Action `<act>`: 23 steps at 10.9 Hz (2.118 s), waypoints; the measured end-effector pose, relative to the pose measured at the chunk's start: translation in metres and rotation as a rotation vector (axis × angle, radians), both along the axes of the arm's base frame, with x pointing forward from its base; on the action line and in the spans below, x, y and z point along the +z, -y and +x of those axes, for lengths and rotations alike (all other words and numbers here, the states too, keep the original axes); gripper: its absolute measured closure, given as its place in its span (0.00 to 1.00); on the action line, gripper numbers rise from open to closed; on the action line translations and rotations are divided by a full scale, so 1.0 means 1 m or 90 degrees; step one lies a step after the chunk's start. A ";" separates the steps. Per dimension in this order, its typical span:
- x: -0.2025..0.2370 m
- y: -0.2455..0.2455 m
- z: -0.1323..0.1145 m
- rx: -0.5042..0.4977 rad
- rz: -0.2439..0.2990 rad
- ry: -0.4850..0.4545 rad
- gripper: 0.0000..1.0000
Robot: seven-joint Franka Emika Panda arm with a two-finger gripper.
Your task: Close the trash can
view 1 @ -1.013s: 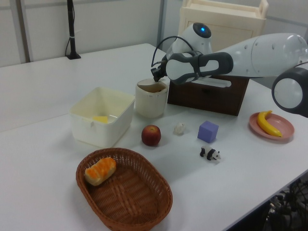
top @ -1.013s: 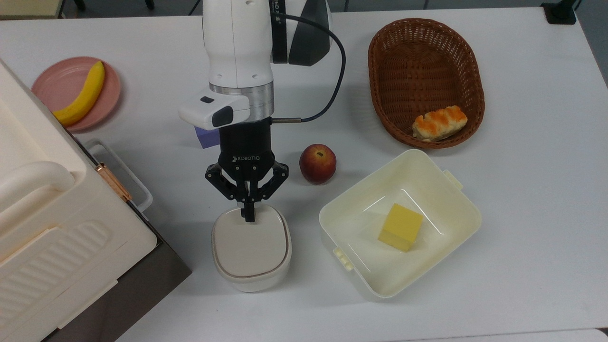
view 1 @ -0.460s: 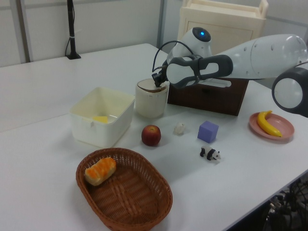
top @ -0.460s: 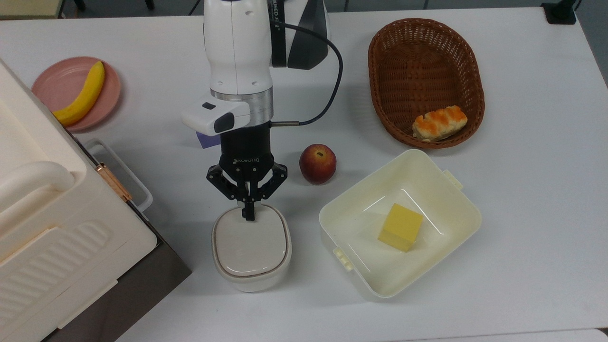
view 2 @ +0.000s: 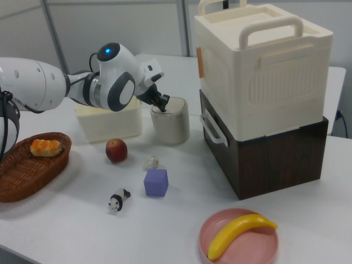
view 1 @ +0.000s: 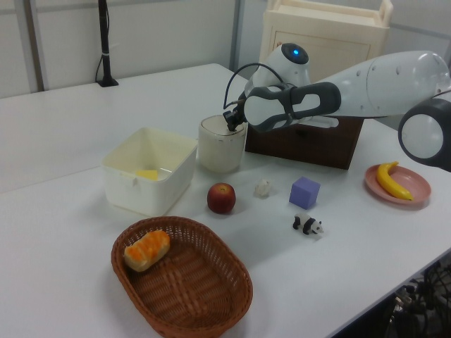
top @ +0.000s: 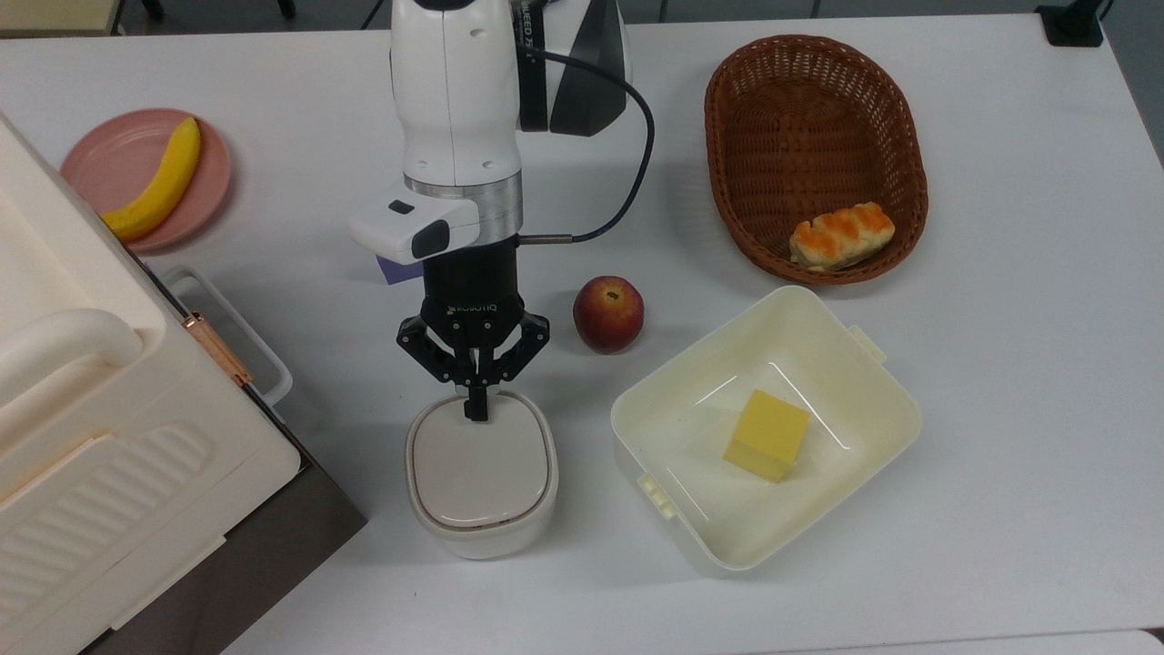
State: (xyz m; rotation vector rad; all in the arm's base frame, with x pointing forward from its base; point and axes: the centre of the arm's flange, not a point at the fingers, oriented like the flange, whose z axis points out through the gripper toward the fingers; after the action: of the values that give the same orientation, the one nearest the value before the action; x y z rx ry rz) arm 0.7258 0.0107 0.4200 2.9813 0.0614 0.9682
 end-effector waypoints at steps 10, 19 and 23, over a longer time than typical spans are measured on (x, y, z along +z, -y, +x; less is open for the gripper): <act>0.035 0.001 -0.005 0.006 -0.004 0.031 0.99; 0.170 -0.008 -0.116 0.022 0.023 -0.242 0.37; 0.162 0.003 -0.144 0.013 0.026 -0.371 0.00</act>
State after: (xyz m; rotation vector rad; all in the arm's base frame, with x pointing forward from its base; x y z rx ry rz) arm 0.5819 0.0080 0.5825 3.1895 0.0727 0.0731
